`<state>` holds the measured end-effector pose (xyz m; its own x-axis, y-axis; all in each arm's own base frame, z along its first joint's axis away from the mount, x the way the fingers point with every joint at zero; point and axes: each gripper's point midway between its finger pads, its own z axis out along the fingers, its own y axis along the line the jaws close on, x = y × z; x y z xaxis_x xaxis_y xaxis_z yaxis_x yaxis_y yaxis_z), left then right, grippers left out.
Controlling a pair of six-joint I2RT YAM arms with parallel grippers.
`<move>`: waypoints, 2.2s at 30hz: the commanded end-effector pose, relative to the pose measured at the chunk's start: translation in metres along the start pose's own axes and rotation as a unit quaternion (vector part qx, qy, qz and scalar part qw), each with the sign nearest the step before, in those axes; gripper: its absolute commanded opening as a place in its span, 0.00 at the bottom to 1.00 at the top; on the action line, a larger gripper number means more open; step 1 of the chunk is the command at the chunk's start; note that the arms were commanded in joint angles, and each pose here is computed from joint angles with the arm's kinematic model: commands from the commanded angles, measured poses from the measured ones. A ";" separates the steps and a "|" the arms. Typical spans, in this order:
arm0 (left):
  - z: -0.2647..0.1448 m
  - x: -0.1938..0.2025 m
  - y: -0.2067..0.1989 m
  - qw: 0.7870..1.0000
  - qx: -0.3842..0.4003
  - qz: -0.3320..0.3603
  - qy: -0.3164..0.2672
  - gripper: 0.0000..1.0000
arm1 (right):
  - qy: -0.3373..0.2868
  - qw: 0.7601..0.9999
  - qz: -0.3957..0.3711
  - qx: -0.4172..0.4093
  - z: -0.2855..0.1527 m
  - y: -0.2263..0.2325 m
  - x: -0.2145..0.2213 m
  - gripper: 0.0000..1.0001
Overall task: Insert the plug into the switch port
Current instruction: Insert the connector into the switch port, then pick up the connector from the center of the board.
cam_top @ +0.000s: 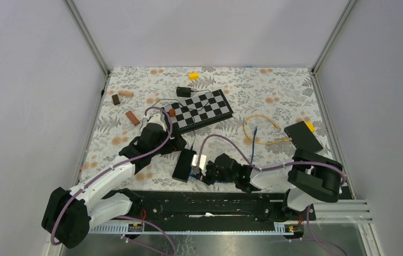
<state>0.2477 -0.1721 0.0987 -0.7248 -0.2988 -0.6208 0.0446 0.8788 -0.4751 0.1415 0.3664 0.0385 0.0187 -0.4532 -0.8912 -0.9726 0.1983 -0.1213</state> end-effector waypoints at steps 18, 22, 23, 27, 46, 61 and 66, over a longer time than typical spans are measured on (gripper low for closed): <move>0.004 -0.042 -0.012 0.999 -0.015 0.011 -0.030 0.93 | -0.029 0.797 0.408 0.444 -0.163 -0.238 -0.016 0.64; 0.002 -0.047 -0.013 0.999 -0.014 0.014 -0.038 0.94 | 0.002 0.703 0.485 0.520 -0.212 -0.266 0.025 0.66; 0.002 -0.047 -0.013 0.999 -0.013 0.016 -0.037 0.94 | 0.005 0.678 0.505 0.534 -0.222 -0.270 0.035 0.66; 0.002 -0.046 -0.013 0.999 -0.015 0.025 -0.031 0.94 | 0.020 0.613 0.549 0.568 -0.248 -0.274 0.071 0.68; 0.002 -0.046 -0.018 0.999 -0.005 0.027 -0.027 0.94 | 0.122 0.565 0.580 0.574 -0.239 -0.282 0.150 0.66; -0.004 -0.053 -0.022 0.999 0.002 0.031 -0.036 0.94 | 0.027 0.447 0.632 0.632 -0.238 -0.353 0.128 0.75; -0.006 -0.054 -0.021 0.999 0.000 0.029 -0.041 0.94 | 0.025 0.440 0.624 0.645 -0.261 -0.332 0.115 0.78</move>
<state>0.2703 -0.1701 0.1169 -0.7187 -0.2508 -0.6485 0.0559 0.9088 -0.4134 0.4293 0.0392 0.0678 -0.4554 0.6726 -0.5832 0.6641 0.6930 0.2806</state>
